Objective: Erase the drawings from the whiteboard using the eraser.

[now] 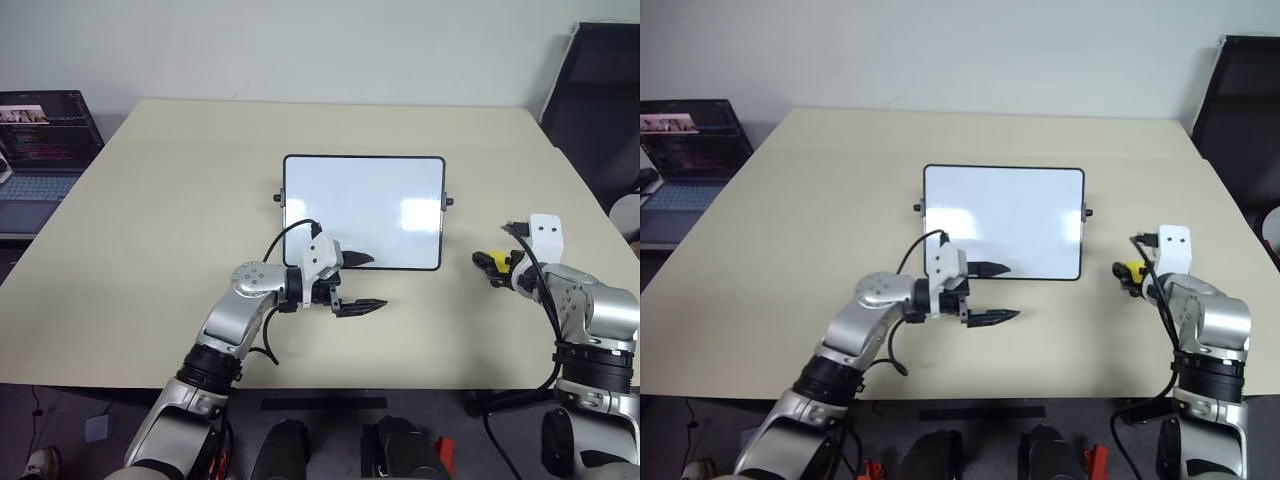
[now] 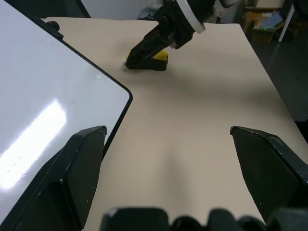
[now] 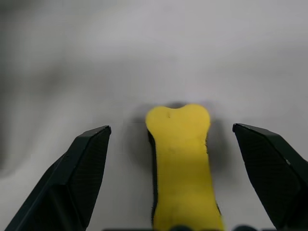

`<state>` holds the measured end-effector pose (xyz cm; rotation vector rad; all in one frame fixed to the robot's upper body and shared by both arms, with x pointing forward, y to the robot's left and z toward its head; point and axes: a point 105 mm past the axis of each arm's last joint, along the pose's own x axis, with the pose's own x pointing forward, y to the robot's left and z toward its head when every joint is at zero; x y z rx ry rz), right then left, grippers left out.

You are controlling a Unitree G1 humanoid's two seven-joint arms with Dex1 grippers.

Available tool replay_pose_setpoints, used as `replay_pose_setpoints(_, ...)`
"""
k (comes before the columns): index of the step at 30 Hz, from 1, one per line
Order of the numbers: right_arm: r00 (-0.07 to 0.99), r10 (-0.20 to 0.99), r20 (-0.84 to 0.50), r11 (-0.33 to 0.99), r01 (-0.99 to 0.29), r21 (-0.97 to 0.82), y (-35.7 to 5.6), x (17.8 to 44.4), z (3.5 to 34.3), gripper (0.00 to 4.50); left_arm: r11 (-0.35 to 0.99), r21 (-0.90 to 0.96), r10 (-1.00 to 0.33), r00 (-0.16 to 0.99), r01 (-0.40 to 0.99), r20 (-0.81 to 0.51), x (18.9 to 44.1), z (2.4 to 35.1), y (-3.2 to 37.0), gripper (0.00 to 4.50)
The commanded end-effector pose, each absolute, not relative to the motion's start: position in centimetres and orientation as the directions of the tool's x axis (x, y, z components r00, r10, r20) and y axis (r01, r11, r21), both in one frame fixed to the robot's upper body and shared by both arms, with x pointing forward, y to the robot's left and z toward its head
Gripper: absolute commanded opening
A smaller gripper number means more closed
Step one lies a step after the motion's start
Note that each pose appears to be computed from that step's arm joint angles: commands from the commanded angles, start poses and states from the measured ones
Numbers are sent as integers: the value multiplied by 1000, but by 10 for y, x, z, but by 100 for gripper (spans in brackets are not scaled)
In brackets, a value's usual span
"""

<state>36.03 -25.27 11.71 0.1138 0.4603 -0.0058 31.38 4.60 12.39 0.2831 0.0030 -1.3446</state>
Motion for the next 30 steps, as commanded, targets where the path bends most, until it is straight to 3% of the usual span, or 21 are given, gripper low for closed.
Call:
replay_pose_setpoints(1, 952, 23, -307, 988, 25, 150, -246, 362, 158, 446, 265, 223, -950, 294, 938, -105, 317, 145, 64, 450)
replay_pose_setpoints(3, 958, 20, -287, 984, 31, 173, -242, 361, 164, 446, 315, 207, -938, 337, 926, -82, 322, 151, 74, 450)
replay_pose_setpoints(7, 985, -32, -167, 956, 79, 283, -248, 357, 190, 446, 618, 173, -784, 616, 767, 76, 352, 175, 116, 450)
replay_pose_setpoints(9, 979, -182, -88, 958, 197, 207, -273, 352, 198, 446, 824, 234, -549, 829, 516, 107, 372, 180, 171, 450)
replay_pose_setpoints(11, 950, -310, 19, 950, 309, 42, -295, 344, 205, 446, 926, 275, -311, 937, 260, 161, 377, 191, 224, 450)
replay_pose_setpoints(15, 898, -420, 128, 905, 425, -6, -308, 337, 200, 446, 963, 233, 79, 967, -137, 243, 365, 207, 305, 450)
replay_pose_setpoints(18, 902, -414, 124, 907, 420, -30, -299, 344, 182, 446, 934, 174, 266, 932, -312, 245, 348, 203, 345, 450)
replay_pose_setpoints(25, 917, -398, 30, 916, 399, -34, -292, 340, 139, 446, 926, 213, 285, 947, -311, 146, 311, 174, 346, 450)
replay_pose_setpoints(30, 922, -387, 2, 921, 386, -42, -287, 333, 133, 446, 950, 201, 221, 968, -240, 116, 314, 175, 326, 450)
